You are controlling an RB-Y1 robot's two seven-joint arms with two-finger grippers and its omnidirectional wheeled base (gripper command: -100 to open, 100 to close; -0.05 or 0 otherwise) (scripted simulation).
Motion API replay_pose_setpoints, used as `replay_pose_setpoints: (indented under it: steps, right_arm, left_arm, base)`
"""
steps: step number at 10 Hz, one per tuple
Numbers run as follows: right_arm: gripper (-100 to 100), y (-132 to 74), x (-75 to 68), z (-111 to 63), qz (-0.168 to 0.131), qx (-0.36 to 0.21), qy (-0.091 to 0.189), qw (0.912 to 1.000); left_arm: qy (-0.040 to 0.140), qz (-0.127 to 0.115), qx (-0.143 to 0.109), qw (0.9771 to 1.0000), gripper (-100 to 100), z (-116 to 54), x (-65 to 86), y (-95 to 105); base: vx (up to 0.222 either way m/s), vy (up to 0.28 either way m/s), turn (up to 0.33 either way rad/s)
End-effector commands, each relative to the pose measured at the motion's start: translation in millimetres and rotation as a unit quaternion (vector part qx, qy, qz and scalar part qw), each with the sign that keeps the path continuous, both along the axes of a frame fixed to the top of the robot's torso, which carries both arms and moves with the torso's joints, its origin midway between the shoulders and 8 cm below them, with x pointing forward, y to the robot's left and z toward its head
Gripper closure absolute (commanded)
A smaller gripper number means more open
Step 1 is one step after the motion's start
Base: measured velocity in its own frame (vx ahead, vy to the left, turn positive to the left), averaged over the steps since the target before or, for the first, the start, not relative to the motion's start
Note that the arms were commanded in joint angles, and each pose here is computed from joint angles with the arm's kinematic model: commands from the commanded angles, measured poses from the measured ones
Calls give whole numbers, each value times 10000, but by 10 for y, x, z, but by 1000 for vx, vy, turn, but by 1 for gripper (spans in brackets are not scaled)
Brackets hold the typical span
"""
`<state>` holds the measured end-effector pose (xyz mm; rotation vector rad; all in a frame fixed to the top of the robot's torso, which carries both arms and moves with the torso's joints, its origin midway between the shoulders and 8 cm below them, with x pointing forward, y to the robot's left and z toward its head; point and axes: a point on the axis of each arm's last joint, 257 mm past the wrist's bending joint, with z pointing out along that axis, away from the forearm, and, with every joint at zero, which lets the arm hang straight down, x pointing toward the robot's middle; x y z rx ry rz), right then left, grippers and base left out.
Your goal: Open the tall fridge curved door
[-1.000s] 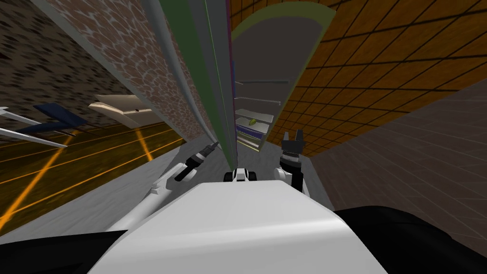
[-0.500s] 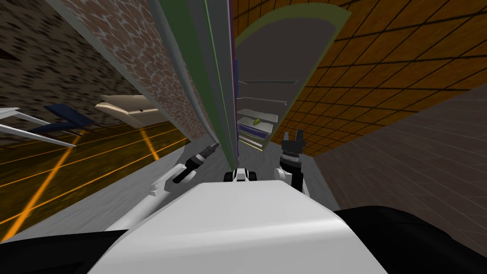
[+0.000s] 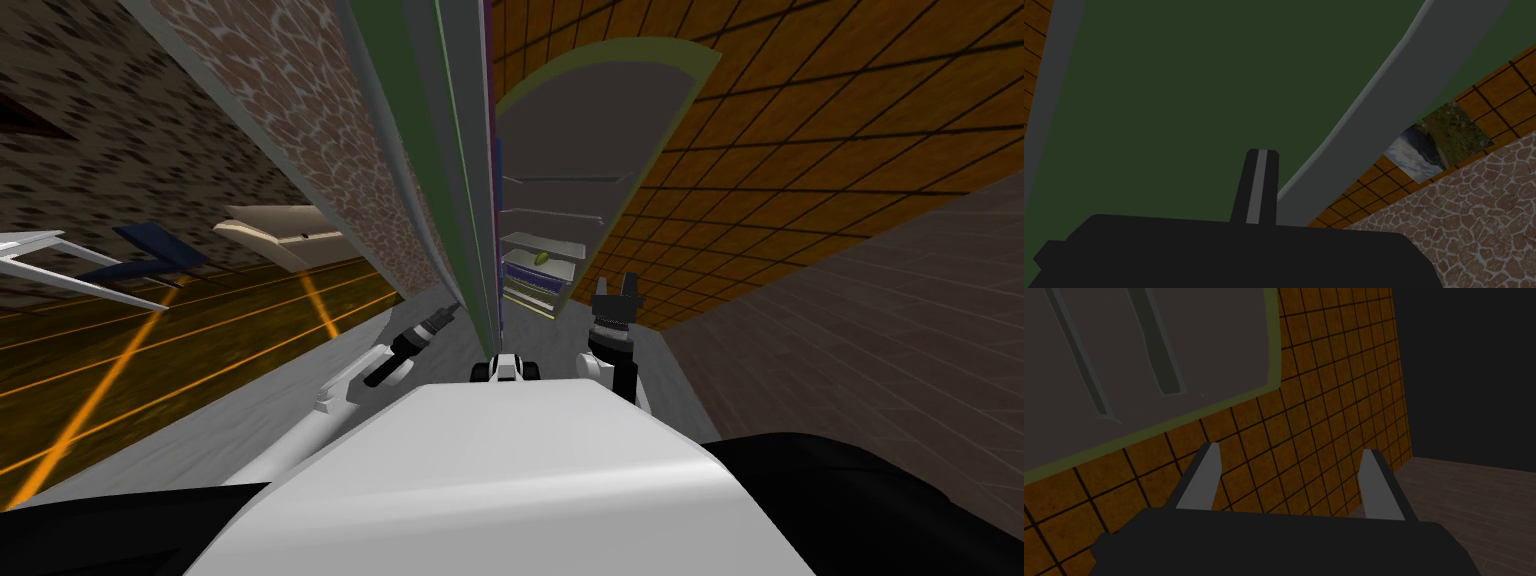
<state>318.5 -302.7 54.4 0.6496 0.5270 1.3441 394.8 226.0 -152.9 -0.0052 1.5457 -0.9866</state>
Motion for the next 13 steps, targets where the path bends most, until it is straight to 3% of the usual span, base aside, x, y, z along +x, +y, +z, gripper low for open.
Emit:
replay_pose_setpoints:
  steps: [1,3,7,13]
  right_arm:
    - [0,0,0,0,0,-1,0,10000]
    - [0,-1,0,-1,-1,-1,1,10000]
    - [0,-2,0,-1,-1,-4,3,10000]
    - [0,0,0,0,0,-1,1,10000]
  left_arm:
    - [-11,-17,-8,10000,100,9,-3,-6]
    - [-11,-17,-8,10000,100,9,-3,-6]
    - [7,-349,-13,9994,100,-2,-159,-177]
    - [7,-349,-13,9994,100,-2,-159,-177]
  base:
    - [-3,14,-19]
    - [0,-6,0]
    - [-10,209,-28]
    - [0,30,0]
